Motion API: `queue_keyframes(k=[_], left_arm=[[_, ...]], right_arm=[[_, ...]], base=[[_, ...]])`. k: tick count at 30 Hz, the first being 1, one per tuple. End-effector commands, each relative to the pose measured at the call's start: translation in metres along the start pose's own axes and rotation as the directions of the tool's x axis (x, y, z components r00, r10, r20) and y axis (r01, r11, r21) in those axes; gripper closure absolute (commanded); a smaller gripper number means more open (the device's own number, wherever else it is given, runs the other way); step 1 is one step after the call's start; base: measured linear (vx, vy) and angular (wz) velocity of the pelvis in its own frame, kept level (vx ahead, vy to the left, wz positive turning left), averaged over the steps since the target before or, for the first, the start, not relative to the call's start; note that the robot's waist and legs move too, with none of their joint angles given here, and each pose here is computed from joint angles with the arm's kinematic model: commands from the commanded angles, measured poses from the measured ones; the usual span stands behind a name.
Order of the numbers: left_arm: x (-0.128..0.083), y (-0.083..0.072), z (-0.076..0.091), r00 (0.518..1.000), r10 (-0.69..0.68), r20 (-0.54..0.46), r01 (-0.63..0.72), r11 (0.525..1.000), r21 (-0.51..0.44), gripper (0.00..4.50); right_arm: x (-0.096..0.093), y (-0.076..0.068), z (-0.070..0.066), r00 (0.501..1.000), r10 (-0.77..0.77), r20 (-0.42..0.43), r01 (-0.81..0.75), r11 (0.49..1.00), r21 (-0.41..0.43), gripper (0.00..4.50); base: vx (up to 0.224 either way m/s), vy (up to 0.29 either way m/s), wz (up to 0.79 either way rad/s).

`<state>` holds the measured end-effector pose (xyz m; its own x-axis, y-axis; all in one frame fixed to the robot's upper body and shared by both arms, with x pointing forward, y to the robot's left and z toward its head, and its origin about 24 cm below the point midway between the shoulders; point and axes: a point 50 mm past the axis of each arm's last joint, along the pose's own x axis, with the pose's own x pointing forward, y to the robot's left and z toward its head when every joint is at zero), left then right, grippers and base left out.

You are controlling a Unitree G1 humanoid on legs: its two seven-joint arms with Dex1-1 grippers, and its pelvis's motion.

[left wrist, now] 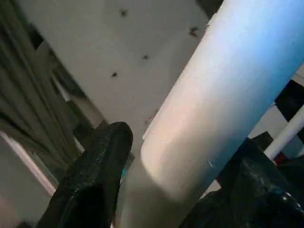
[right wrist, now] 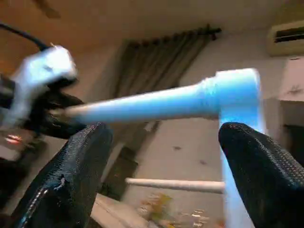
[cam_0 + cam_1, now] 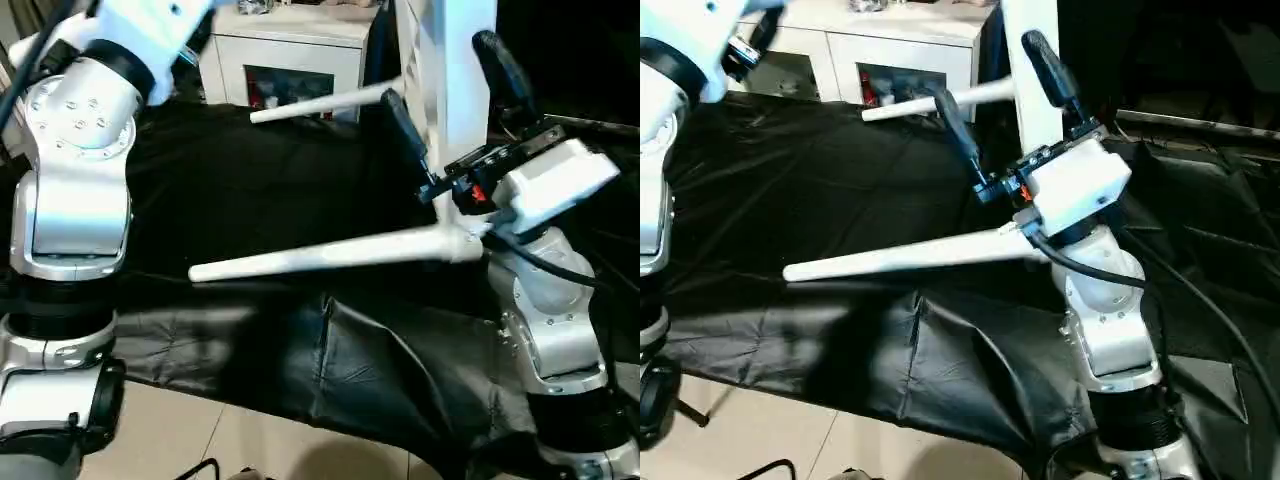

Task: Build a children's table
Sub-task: Flip table

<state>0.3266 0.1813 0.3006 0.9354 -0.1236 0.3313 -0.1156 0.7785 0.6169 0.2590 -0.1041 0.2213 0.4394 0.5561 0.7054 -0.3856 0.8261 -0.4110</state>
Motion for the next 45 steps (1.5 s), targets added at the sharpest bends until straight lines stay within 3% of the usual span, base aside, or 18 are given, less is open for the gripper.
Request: queue_keyframes(k=[1, 2, 5, 6, 7, 8, 12, 14, 20, 22, 24, 28, 29, 32, 34, 37, 41, 45], left_arm=[[0.001, 0.010, -0.020, 0.991, 0.069, -0.111, -0.088, 0.980, -0.177, 1.80], [0.001, 0.011, -0.019, 0.991, 0.081, -0.106, -0.099, 0.979, -0.179, 1.80], [0.000, 0.011, -0.018, 0.991, 0.091, -0.101, -0.108, 0.978, -0.179, 1.80], [0.000, 0.012, -0.018, 0.990, 0.103, -0.095, -0.120, 0.972, -0.200, 1.80], [0.000, 0.014, -0.017, 0.988, 0.131, -0.080, -0.146, 0.964, -0.222, 1.80], [0.000, 0.014, -0.017, 0.988, 0.132, -0.075, -0.146, 0.962, -0.231, 1.80], [0.000, 0.015, -0.017, 0.991, 0.117, -0.063, -0.128, 0.961, -0.243, 1.80], [0.000, 0.016, -0.018, 0.991, 0.114, -0.064, -0.126, 0.962, -0.243, 1.80], [-0.001, 0.016, -0.018, 0.992, 0.113, -0.061, -0.125, 0.959, -0.256, 1.81], [-0.001, 0.016, -0.018, 0.992, 0.115, -0.060, -0.126, 0.958, -0.256, 1.81], [-0.001, 0.016, -0.018, 0.992, 0.110, -0.059, -0.122, 0.960, -0.252, 1.81], [-0.001, 0.017, -0.017, 0.993, 0.104, -0.054, -0.114, 0.965, -0.237, 1.81], [-0.001, 0.016, -0.015, 0.994, 0.101, -0.051, -0.111, 0.965, -0.237, 1.81], [0.000, 0.016, -0.013, 0.994, 0.102, -0.047, -0.111, 0.965, -0.239, 1.81], [0.000, 0.016, -0.012, 0.994, 0.102, -0.047, -0.110, 0.966, -0.234, 1.81], [-0.001, 0.016, -0.014, 0.993, 0.104, -0.056, -0.114, 0.964, -0.241, 1.81], [-0.002, 0.016, -0.014, 0.993, 0.103, -0.056, -0.114, 0.963, -0.243, 1.82], [-0.002, 0.017, -0.016, 0.992, 0.110, -0.065, -0.123, 0.962, -0.245, 1.82]], right_arm=[[-0.004, 0.014, -0.008, 0.993, 0.093, -0.075, -0.084, 0.989, 0.121, 0.52], [-0.009, 0.020, -0.016, 0.981, 0.133, -0.139, -0.113, 0.983, 0.146, 0.52], [-0.013, 0.024, -0.021, 0.972, 0.154, -0.177, -0.127, 0.980, 0.156, 0.52], [-0.032, 0.034, -0.041, 0.922, 0.208, -0.327, -0.117, 0.953, 0.278, 0.52], [-0.062, 0.048, -0.064, 0.813, 0.281, -0.510, -0.043, 0.902, 0.429, 0.35], [-0.073, 0.050, -0.070, 0.771, 0.292, -0.566, 0.007, 0.885, 0.466, 0.25], [-0.103, 0.048, -0.088, 0.631, 0.252, -0.734, 0.215, 0.852, 0.477, 0.13], [-0.112, 0.046, -0.091, 0.603, 0.225, -0.766, 0.308, 0.819, 0.484, 0.02], [-0.107, 0.040, -0.098, 0.640, 0.139, -0.756, 0.436, 0.744, 0.506, 0.00], [-0.089, 0.038, -0.097, 0.750, 0.087, -0.656, 0.459, 0.645, 0.611, 0.00], [-0.080, 0.038, -0.099, 0.791, 0.078, -0.606, 0.457, 0.582, 0.672, 0.00], [-0.074, 0.039, -0.110, 0.776, 0.093, -0.623, 0.449, 0.612, 0.651, 0.00], [-0.071, 0.035, -0.119, 0.745, 0.055, -0.664, 0.490, 0.631, 0.602, 0.00], [-0.068, 0.026, -0.135, 0.697, -0.023, -0.717, 0.576, 0.614, 0.540, 0.00], [-0.064, 0.023, -0.137, 0.709, -0.040, -0.704, 0.585, 0.591, 0.555, 0.00], [-0.063, 0.020, -0.149, 0.654, -0.053, -0.755, 0.640, 0.571, 0.514, 0.00], [-0.058, 0.020, -0.151, 0.676, -0.063, -0.734, 0.631, 0.563, 0.533, 0.00], [-0.058, 0.018, -0.151, 0.691, -0.069, -0.719, 0.618, 0.572, 0.539, 0.36]], base=[[0.000, 0.000, 0.00], [0.000, 0.000, 0.00], [0.000, 0.000, 0.00], [0.000, 0.000, 0.00], [0.000, 0.000, 0.00], [0.000, 0.000, 0.00], [0.000, 0.000, 0.00], [0.000, 0.000, 0.00], [0.000, 0.000, 0.00], [0.000, 0.000, 0.00], [0.000, 0.000, 0.00], [0.000, 0.000, 0.00], [0.000, 0.000, 0.00], [-0.038, 0.000, -0.06], [-0.060, -0.003, -0.02], [-0.017, -0.002, 0.00], [0.000, 0.000, 0.00], [0.000, 0.000, 0.00]])
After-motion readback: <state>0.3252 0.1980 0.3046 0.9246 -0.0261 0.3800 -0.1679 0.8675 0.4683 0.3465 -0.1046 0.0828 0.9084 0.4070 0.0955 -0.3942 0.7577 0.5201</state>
